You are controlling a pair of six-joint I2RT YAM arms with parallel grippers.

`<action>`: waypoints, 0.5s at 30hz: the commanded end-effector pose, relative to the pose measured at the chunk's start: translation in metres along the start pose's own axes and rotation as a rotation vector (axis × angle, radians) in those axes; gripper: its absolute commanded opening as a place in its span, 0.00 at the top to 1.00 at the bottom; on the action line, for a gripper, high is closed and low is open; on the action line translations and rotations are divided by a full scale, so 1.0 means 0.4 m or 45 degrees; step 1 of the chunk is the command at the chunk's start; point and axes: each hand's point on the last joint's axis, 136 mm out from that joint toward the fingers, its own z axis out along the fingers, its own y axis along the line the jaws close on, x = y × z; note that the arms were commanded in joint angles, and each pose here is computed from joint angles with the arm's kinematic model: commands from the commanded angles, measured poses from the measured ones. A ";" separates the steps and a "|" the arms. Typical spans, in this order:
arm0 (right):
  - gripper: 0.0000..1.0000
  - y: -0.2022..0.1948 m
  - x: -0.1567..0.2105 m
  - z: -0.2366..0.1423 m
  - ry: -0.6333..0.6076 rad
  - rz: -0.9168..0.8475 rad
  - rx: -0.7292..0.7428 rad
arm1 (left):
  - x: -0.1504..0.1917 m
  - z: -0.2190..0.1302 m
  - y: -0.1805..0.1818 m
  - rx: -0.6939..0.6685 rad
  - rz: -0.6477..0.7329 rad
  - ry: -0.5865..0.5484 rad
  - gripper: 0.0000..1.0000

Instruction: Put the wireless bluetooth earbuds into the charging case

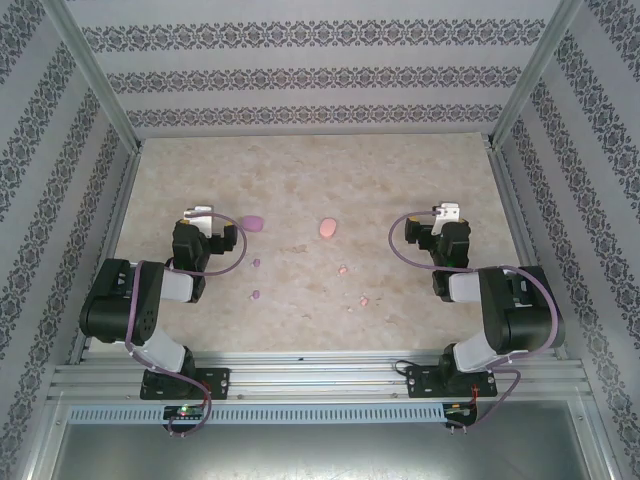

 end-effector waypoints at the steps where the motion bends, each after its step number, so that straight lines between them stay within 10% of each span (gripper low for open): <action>1: 0.02 0.012 -0.035 0.003 -0.048 -0.021 -0.031 | -0.002 -0.003 0.008 -0.006 -0.002 -0.002 0.00; 15: 0.02 0.013 -0.034 0.003 -0.045 -0.018 -0.037 | -0.003 -0.003 0.007 -0.005 -0.001 -0.002 0.00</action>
